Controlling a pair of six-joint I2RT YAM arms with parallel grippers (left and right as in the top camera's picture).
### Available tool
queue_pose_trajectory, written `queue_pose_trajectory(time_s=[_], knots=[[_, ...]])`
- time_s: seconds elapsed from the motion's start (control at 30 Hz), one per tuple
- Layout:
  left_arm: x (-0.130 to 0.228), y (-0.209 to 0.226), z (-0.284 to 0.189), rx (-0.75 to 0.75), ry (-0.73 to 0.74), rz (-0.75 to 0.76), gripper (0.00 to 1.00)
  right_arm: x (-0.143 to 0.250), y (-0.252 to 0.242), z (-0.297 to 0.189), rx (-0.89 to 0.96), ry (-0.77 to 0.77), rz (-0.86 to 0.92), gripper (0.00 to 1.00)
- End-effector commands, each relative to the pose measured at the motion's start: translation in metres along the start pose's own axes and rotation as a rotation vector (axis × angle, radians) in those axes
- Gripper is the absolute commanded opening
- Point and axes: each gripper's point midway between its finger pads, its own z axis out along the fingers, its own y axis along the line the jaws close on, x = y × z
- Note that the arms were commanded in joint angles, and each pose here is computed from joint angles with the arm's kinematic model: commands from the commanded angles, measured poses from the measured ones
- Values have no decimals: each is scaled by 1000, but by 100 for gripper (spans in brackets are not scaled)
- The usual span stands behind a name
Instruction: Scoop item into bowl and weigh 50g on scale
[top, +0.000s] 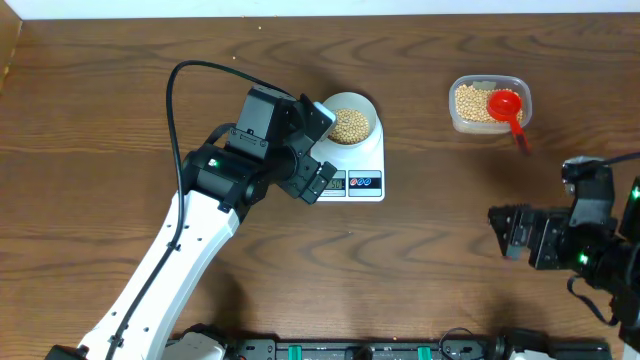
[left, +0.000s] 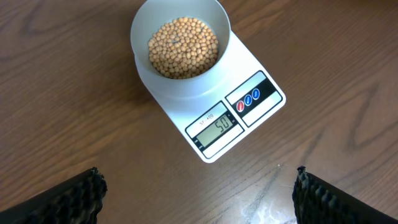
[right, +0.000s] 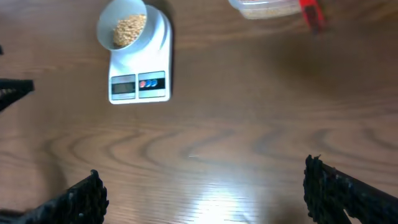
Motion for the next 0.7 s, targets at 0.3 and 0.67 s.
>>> queue_pose_trajectory(time_s=[0.3, 0.67], knots=[[-1, 1, 0, 2, -2, -4, 98, -17, -27, 1, 155, -124, -84, 99], [-1, 1, 0, 2, -2, -5, 98, -38, -53, 24, 246, -622, -198, 99]])
